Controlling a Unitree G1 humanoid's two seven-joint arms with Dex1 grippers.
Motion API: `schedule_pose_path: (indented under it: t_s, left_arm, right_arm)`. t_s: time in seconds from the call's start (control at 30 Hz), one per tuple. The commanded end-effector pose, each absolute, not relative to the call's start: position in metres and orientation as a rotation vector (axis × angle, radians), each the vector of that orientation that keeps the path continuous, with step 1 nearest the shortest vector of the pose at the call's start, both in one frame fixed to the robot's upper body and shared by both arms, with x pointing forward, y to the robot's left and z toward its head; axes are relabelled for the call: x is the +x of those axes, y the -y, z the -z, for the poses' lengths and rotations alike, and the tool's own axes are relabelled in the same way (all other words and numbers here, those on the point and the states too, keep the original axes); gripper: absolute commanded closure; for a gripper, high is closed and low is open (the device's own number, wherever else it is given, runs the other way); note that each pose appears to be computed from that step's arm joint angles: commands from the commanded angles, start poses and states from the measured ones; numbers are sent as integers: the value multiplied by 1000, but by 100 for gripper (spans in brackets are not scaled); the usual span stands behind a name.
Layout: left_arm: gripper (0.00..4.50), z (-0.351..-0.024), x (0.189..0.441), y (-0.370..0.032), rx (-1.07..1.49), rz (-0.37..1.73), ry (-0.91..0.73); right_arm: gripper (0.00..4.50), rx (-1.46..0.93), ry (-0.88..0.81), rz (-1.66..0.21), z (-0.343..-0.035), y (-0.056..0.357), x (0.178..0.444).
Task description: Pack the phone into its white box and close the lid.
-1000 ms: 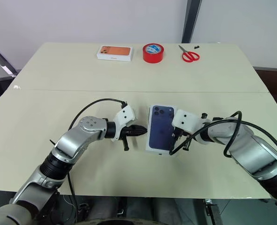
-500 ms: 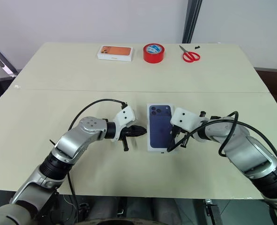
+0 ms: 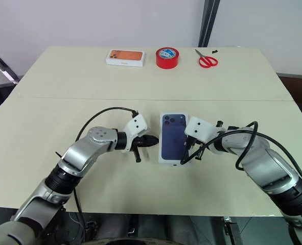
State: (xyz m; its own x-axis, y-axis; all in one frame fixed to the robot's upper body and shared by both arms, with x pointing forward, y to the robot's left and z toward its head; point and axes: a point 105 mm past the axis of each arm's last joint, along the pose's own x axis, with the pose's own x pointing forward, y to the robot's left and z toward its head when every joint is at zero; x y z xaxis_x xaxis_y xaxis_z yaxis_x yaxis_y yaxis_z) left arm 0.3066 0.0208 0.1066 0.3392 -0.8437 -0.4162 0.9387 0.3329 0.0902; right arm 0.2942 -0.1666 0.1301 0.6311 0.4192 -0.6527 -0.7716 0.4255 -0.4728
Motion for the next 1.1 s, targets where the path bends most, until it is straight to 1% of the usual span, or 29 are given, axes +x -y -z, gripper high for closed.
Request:
schedule_pose_path:
  t_s: [0.03, 0.37, 0.87, 1.0, 1.1]
  left_arm:
    - [425, -124, 304, -10, 346, 1228, -232]
    - [425, -124, 305, -2, 351, 1246, -226]
    - [425, -120, 308, -11, 354, 1226, -248]
    - [425, -121, 310, -18, 334, 1208, -254]
    - [425, -127, 314, -26, 289, 1183, -247]
  right_arm:
    - [446, -841, -429, -811, -138, 157, 292]
    - [446, -848, -448, -788, -136, 164, 295]
    - [446, -850, -465, -784, -133, 169, 291]
    - [446, -863, -466, -769, -139, 177, 291]
    - [446, -868, -456, -754, -150, 189, 290]
